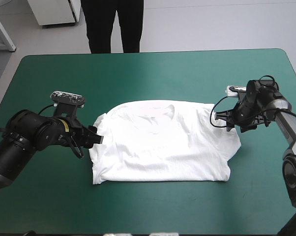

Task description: Fold the cloth

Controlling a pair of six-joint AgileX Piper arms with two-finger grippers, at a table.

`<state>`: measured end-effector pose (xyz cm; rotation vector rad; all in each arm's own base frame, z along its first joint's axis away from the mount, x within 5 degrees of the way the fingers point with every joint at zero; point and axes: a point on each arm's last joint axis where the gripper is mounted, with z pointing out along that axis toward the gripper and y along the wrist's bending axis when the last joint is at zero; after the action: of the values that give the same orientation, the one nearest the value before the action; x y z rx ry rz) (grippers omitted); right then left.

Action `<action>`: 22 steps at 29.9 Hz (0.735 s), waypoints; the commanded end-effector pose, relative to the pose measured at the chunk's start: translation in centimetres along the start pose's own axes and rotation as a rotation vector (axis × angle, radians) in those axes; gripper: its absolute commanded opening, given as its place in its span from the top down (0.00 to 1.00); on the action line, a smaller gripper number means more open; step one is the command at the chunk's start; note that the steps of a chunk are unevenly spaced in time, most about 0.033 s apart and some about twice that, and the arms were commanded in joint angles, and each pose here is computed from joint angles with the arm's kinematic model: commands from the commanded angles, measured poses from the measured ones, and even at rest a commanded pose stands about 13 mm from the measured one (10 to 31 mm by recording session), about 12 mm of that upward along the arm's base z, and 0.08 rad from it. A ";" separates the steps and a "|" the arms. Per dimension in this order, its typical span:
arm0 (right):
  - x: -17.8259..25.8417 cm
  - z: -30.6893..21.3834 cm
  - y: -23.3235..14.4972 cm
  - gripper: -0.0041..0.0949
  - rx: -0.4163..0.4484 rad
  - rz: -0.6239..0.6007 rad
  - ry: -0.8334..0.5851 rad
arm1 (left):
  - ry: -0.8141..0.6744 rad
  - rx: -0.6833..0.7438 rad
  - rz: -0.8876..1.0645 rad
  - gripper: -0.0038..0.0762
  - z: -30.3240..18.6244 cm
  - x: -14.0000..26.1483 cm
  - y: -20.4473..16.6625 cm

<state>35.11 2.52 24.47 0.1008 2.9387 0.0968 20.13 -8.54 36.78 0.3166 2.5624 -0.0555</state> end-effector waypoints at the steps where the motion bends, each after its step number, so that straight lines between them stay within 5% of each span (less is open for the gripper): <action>1: -0.9 -0.5 -0.2 0.54 -0.006 -0.002 -0.054 | -0.080 0.012 -0.009 0.27 -1.3 -0.7 0.0; 11: -0.8 3.5 -0.3 0.68 -0.005 0.008 0.072 | -0.080 0.014 -0.010 0.27 -1.3 -0.7 0.0; 15: -0.6 4.0 0.0 0.95 -0.027 0.005 0.098 | -0.078 0.014 -0.010 0.27 -1.3 -0.7 0.0; 22: -0.5 0.8 1.3 0.98 -0.104 -0.042 0.024 | -0.080 0.014 -0.010 0.27 -1.3 -0.7 0.0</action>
<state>36.55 2.51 21.39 0.0575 3.0125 0.1220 20.12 -8.54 36.78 0.3164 2.5637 -0.0561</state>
